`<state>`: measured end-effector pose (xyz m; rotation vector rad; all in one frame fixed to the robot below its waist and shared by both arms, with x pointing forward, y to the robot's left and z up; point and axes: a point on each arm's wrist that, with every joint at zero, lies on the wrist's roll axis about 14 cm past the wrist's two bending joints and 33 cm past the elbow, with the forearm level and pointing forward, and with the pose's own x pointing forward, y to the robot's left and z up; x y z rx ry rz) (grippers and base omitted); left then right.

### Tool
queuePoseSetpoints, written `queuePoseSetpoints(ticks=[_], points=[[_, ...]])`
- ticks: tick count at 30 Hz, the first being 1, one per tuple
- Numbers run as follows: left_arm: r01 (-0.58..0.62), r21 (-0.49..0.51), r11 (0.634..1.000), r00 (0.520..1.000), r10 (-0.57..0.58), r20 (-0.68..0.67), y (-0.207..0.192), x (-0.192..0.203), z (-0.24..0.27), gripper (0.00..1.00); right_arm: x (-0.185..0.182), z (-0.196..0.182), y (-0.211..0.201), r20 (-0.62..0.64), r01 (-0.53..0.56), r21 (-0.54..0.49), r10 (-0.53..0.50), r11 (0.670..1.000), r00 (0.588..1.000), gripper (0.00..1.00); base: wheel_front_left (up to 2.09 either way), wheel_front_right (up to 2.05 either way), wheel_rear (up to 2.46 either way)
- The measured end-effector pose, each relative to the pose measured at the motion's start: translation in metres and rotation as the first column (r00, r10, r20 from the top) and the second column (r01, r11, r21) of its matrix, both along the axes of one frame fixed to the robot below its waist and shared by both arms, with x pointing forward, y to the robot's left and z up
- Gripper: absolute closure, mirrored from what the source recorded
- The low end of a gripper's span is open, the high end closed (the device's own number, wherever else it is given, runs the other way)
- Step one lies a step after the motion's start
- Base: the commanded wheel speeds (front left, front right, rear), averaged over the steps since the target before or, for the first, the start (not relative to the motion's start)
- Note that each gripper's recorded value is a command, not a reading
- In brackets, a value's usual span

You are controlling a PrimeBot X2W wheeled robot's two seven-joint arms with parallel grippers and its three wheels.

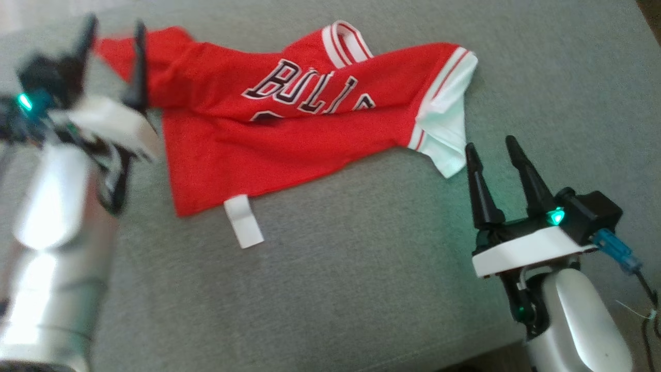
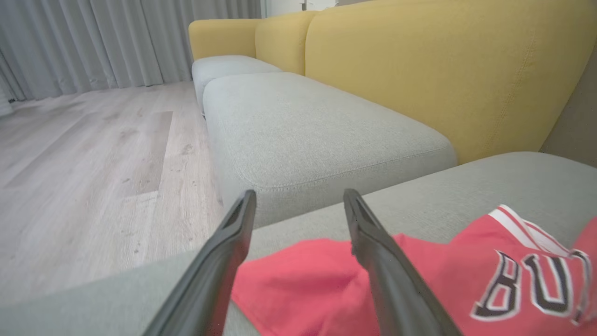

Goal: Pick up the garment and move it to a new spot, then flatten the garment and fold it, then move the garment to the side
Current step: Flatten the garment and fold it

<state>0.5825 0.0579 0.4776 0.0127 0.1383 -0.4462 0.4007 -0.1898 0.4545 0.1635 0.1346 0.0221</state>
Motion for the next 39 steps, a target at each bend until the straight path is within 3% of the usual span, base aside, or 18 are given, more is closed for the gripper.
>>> queuePoseSetpoints(ticks=[11, 17, 22, 27, 34, 39], points=[[-0.12, -0.209, 0.971, 0.992, 0.111, -0.053, 0.019, -0.102, -0.02, 0.0, -0.006, 0.023, 0.018, 0.031, -0.056, -0.008, 0.056, 0.998, 0.998, 0.0, 0.0, 0.0, 0.0], [-0.239, -0.256, 0.937, 0.971, 0.232, -0.058, 0.05, -0.157, -0.019, 0.0, -0.017, 0.03, 0.027, 0.036, -0.08, 0.0, 0.08, 0.997, 0.996, 0.0, 0.0, 0.0, 0.0], [-0.285, -0.218, 0.933, 0.958, 0.267, -0.108, 0.062, -0.199, -0.039, 0.0, -0.023, 0.031, 0.031, 0.028, -0.093, 0.003, 0.093, 0.996, 0.995, 0.0, 0.0, 0.0, 0.0], [-0.25, -0.191, 0.949, 0.967, 0.233, -0.105, 0.053, -0.197, -0.042, 0.0, -0.022, 0.035, 0.032, 0.035, -0.098, 0.001, 0.098, 0.995, 0.995, 0.0, 0.0, 0.0, 0.0], [-0.147, -0.137, 0.98, 0.981, 0.127, -0.145, 0.013, -0.164, -0.049, 0.0, -0.024, 0.025, 0.029, 0.005, -0.09, 0.004, 0.09, 0.996, 0.996, 0.0, 0.0, 0.0, 0.0], [-0.122, -0.068, 0.99, 0.961, 0.101, -0.258, -0.005, -0.153, -0.078, 0.0, -0.025, 0.017, 0.023, -0.021, -0.069, 0.003, 0.069, 0.998, 0.997, 0.0, 0.0, 0.0, 0.0]])
